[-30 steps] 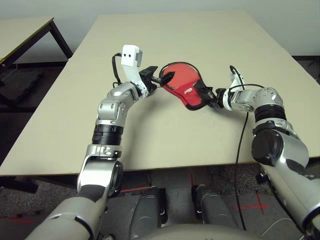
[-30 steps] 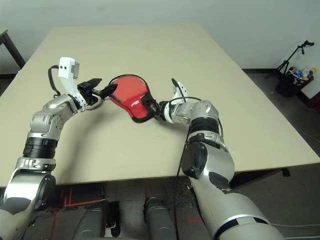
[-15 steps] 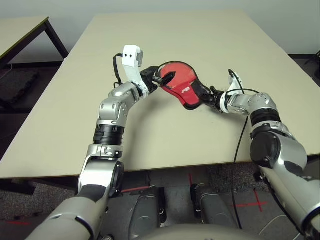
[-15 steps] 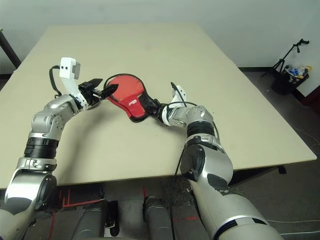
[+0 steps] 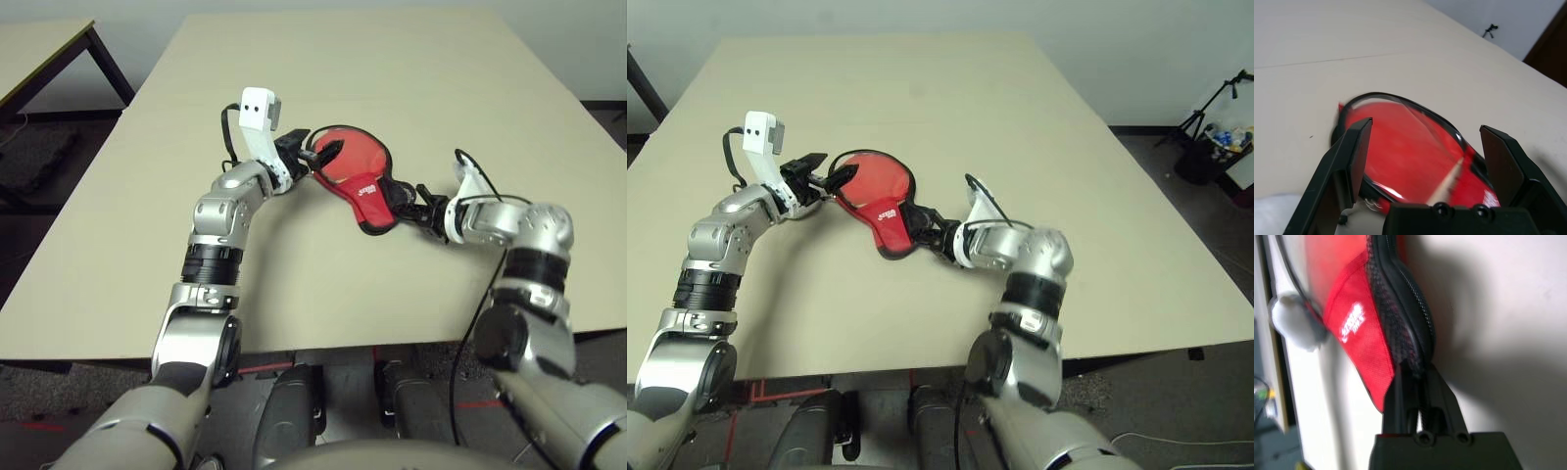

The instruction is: Store the ping-pong paddle in its case and zip it.

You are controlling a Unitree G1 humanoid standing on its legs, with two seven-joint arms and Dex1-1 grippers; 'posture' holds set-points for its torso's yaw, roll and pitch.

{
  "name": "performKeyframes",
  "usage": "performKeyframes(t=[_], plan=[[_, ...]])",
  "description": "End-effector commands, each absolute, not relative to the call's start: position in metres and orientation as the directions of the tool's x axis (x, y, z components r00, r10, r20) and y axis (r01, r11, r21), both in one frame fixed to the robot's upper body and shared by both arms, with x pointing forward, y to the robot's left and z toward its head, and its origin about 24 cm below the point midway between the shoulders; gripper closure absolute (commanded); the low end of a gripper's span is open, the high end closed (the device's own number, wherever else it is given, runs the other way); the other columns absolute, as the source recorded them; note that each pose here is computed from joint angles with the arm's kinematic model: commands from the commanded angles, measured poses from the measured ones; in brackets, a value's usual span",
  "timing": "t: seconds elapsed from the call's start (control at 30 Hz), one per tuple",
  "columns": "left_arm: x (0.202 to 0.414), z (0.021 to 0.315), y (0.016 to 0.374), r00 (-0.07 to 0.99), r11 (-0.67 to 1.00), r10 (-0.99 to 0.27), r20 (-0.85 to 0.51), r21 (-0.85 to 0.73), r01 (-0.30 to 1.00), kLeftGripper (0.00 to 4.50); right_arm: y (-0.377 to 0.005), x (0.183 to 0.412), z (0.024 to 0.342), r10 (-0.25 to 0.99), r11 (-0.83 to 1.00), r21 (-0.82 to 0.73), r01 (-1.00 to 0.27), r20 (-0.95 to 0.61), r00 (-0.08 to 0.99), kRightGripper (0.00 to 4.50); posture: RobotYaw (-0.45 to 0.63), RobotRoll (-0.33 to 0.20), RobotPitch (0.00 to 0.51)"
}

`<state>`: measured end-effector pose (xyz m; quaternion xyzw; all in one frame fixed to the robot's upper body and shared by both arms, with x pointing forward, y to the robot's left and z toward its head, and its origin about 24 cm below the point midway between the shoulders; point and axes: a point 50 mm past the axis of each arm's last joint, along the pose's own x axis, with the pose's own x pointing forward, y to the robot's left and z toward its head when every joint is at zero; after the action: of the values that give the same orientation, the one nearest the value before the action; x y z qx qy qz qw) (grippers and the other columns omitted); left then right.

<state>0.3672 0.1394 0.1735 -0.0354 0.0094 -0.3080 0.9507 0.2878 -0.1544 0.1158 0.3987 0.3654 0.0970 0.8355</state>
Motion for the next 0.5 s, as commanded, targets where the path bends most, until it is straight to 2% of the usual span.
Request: performKeyframes(t=[0.03, 0.13, 0.27, 0.5], plan=[[0.367, 0.167, 0.140, 0.811, 0.810, -0.585, -0.020, -0.062, 0.583, 0.00, -0.119, 0.250, 0.119, 0.490, 0.513, 0.789, 0.338, -0.592, 0.640, 4.48, 0.02, 0.000, 0.137], [0.368, 0.168, 0.137, 0.804, 0.804, -0.594, -0.021, -0.058, 0.592, 0.00, -0.112, 0.232, 0.132, 0.444, 0.484, 0.749, 0.453, -0.656, 0.610, 4.48, 0.00, 0.000, 0.139], [0.372, 0.168, 0.135, 0.797, 0.797, -0.603, -0.020, -0.059, 0.602, 0.00, -0.104, 0.201, 0.141, 0.410, 0.466, 0.735, 0.493, -0.673, 0.615, 4.48, -0.04, 0.000, 0.142], [0.374, 0.167, 0.127, 0.781, 0.780, -0.625, -0.018, -0.064, 0.623, 0.00, -0.088, 0.151, 0.156, 0.485, 0.419, 0.739, 0.528, -0.674, 0.557, 4.48, -0.06, 0.000, 0.147]])
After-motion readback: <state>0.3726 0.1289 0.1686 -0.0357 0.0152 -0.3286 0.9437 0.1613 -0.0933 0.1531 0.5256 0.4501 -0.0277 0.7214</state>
